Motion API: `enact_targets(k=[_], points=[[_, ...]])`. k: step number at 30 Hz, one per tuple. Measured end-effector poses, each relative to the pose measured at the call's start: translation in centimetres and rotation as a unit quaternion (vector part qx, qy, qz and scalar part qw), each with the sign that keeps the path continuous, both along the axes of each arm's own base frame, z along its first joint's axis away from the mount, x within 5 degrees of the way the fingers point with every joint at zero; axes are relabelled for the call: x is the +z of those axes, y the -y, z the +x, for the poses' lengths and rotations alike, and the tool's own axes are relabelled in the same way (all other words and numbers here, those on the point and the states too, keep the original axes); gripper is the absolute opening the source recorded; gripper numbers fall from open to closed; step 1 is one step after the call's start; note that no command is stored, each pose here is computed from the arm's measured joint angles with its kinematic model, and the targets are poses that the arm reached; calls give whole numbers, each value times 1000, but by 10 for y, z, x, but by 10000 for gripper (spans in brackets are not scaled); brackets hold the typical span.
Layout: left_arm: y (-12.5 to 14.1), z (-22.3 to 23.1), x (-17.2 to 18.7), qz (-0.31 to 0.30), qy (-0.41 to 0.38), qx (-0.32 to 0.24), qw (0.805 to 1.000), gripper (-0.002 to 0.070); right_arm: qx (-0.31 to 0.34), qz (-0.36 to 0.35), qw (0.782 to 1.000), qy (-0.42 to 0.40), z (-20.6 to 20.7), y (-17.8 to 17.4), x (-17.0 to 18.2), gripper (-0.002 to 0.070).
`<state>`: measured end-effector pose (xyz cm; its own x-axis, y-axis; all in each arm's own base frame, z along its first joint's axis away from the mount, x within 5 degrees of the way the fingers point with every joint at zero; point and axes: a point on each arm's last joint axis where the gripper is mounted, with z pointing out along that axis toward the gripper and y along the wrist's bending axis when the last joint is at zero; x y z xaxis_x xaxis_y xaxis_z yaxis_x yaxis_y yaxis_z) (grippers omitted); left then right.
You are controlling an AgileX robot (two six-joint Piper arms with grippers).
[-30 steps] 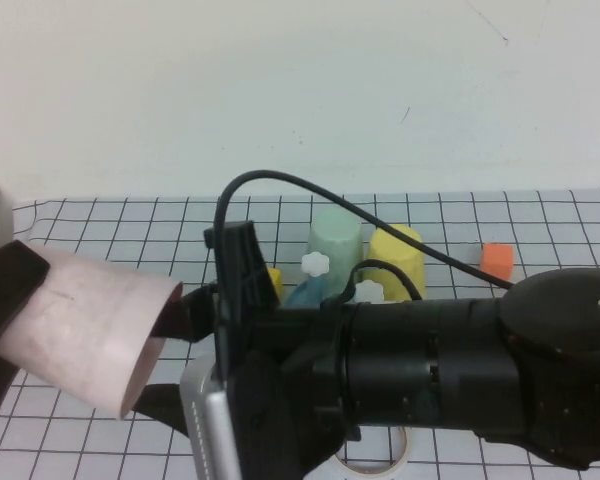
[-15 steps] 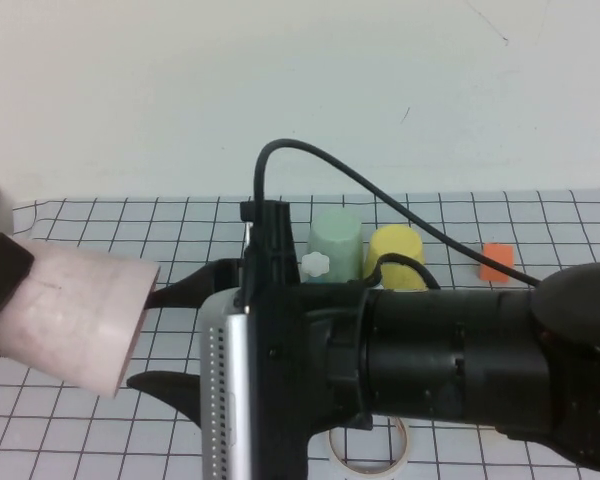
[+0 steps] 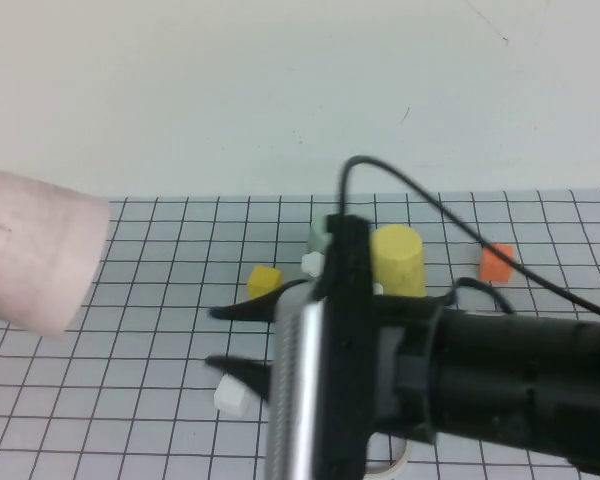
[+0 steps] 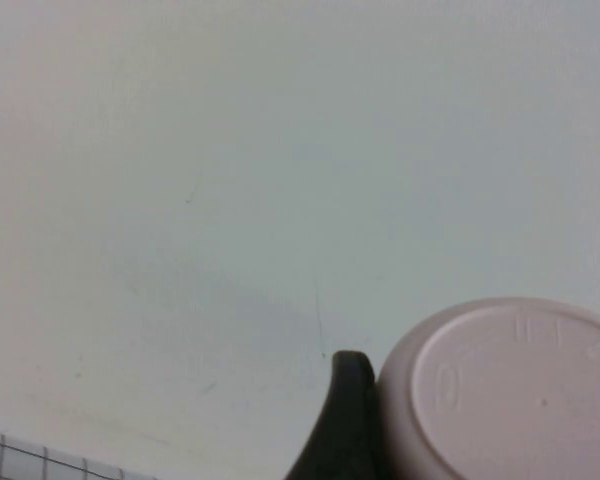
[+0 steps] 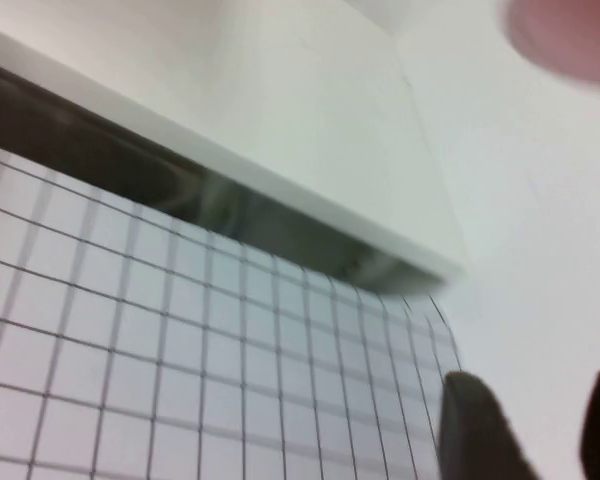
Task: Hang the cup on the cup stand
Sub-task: Place the cup on the cup holder
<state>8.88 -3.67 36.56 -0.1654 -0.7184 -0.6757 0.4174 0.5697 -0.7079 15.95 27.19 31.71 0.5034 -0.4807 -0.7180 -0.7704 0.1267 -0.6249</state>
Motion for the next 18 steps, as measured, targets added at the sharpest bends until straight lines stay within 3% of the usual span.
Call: enact_targets(k=[7, 11, 18], points=[[1, 14, 4, 111, 33, 19, 993, 556, -127, 24, 991, -33, 0, 36, 9, 37], [5, 30, 5, 169, 38, 8, 985, 556, -188, 60, 979, -56, -5, 61, 17, 7], [22, 70, 6, 235, 49, -88, 967, 556, -278, 133, 947, -87, -17, 105, 31, -1]])
